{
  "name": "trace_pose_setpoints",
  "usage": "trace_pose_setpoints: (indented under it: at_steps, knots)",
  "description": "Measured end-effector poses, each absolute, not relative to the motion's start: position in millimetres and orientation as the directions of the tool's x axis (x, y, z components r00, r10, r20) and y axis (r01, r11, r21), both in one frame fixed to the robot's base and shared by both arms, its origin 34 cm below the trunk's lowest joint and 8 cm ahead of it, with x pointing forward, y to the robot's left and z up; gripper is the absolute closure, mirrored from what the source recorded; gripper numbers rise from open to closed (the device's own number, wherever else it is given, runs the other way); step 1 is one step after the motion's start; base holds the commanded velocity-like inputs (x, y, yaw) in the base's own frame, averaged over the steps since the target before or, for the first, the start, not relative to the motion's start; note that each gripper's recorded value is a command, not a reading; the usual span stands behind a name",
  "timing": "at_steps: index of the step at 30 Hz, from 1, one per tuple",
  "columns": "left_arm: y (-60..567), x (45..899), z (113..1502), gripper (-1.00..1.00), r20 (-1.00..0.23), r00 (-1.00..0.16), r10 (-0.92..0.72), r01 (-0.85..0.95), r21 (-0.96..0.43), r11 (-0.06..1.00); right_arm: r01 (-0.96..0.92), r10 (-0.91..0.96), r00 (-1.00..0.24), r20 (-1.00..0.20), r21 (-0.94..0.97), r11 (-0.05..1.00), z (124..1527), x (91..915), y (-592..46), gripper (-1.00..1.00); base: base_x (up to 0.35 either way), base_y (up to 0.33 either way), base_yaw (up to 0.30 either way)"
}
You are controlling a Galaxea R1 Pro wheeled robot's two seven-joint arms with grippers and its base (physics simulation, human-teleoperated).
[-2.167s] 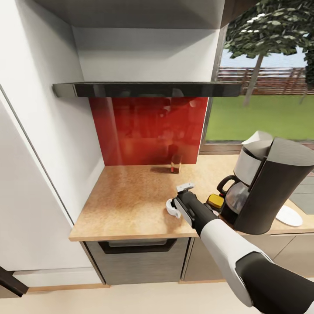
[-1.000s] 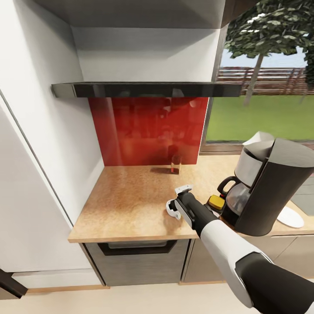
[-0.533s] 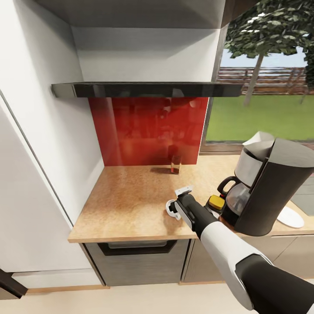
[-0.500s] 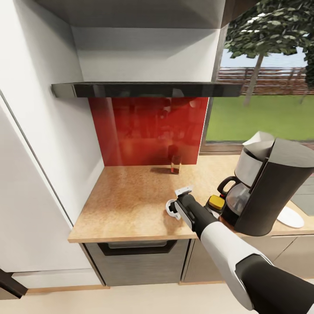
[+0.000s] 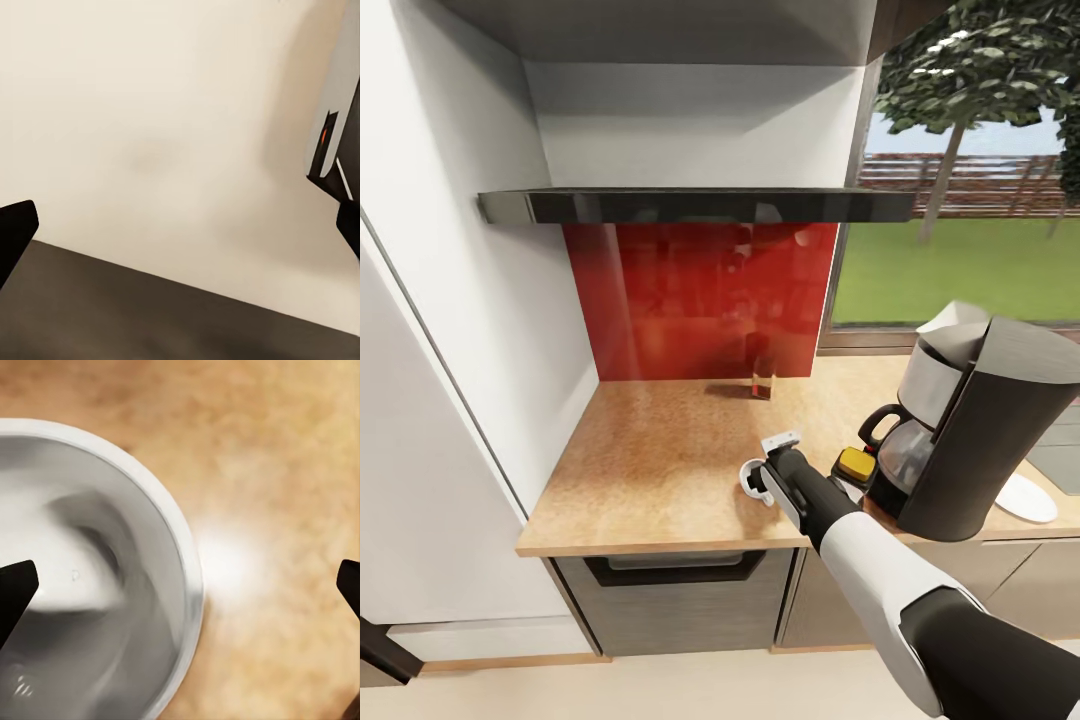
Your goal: Set up a coffee station on the kitchen countertop: keep the coffee maker on the countertop, move the bottle of coffee from the kitchen shelf to the counter next to the coffee maker, place a paper coffee filter on top of the coffee maker, put the saucer next to the coffee maker with the coffee cup on the saucer, and place the electric kettle next to the coffee maker.
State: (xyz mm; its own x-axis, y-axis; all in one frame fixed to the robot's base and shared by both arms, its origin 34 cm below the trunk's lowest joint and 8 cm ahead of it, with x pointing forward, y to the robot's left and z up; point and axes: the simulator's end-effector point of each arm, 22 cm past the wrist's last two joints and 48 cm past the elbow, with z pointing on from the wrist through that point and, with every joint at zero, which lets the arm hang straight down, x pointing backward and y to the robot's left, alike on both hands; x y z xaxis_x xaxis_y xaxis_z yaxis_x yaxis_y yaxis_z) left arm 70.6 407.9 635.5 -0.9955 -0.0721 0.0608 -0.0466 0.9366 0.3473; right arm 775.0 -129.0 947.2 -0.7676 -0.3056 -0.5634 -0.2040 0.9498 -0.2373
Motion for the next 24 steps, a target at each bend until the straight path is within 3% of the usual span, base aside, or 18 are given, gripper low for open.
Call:
trace_pose_setpoints:
  at_steps: [9, 10, 24]
  knots:
    - [407.9, 70.7, 635.5, -1.0, 0.061, -0.996, -0.072, -0.047, 0.347, 0.937, -0.204, -0.306, -0.768, -0.564, -0.237, 0.95, 946.9, 774.8, -128.8, -1.0, 0.0, 0.0, 0.0]
    - [407.9, 70.7, 635.5, -1.0, 0.061, -0.996, -0.072, -0.047, 0.347, 0.937, -0.204, -0.306, -0.767, -0.564, -0.237, 0.95, 947.0, 774.8, -128.8, 1.0, 0.0, 0.0, 0.0]
    - [406.9, 71.3, 635.2, -1.0, 0.058, -0.996, -0.071, -0.047, 0.346, 0.937, -0.208, -0.338, -0.757, -0.559, -0.284, 0.936, 951.1, 777.2, -135.6, 1.0, 0.0, 0.0, 0.0]
